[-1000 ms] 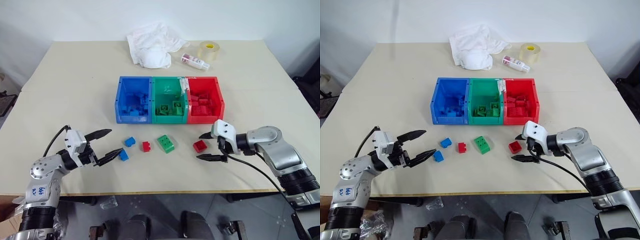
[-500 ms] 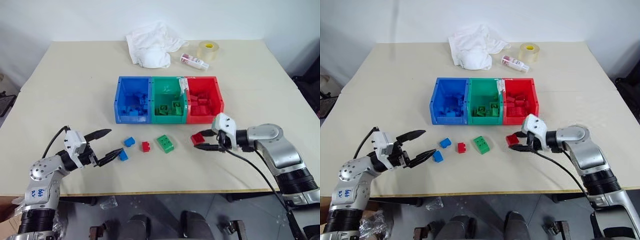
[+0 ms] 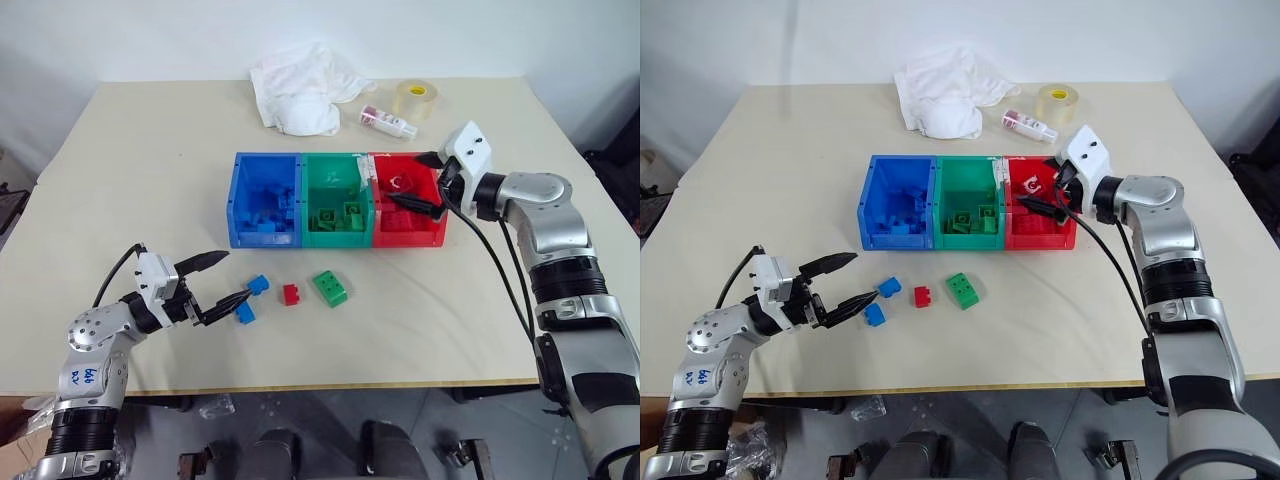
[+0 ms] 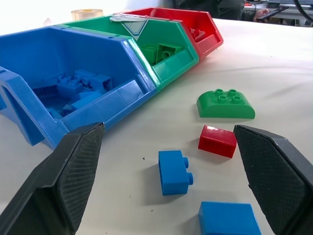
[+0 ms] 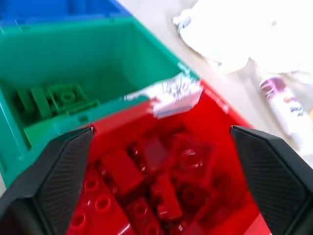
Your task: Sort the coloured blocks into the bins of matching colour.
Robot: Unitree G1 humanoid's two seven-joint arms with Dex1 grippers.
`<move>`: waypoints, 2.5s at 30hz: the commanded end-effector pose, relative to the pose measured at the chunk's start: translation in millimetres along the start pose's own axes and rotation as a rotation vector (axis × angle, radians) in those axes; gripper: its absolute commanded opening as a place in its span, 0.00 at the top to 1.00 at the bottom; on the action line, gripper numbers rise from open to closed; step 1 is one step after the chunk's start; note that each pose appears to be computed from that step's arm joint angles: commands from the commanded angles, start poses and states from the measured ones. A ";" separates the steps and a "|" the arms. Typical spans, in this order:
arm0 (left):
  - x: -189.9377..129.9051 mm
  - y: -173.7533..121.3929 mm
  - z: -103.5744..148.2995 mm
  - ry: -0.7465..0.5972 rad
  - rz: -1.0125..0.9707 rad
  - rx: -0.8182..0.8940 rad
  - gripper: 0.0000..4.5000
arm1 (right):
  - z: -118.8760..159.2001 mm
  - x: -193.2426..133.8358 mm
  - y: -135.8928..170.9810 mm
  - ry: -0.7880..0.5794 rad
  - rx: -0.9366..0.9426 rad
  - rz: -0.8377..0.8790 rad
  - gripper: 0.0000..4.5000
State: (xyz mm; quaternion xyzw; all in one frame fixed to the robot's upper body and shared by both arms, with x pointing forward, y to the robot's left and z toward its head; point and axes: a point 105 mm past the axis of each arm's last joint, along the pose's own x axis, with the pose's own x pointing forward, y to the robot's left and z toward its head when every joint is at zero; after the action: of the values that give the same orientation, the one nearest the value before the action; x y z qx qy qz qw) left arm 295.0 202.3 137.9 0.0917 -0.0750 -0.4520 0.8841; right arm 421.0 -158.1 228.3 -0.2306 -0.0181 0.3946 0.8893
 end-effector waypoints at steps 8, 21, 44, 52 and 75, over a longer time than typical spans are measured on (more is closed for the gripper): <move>3.6 3.2 4.6 -0.020 -0.024 0.018 0.00 | 7.7 -44.6 49.8 -0.046 -0.012 0.237 0.01; -6.2 3.7 -5.5 0.008 -0.038 -0.002 0.00 | -50.7 -141.3 107.0 0.212 0.189 0.283 0.01; -14.7 -2.3 0.7 0.007 -0.003 0.013 0.00 | -38.4 25.3 171.9 0.045 0.157 0.340 0.01; -17.6 -5.9 1.3 0.008 0.018 0.010 0.00 | -38.4 43.5 182.6 0.029 0.175 0.339 0.21; -8.1 -4.4 -0.6 -0.007 0.013 0.003 0.00 | 56.6 54.0 88.5 -0.201 0.027 0.129 0.66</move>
State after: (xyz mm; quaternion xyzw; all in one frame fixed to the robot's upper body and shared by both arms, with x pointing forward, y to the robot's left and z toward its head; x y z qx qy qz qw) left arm 287.1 206.4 129.3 0.0859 -0.0646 -0.4482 0.8875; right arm 374.0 -42.9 226.9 -0.1828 -0.0710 0.4893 0.8498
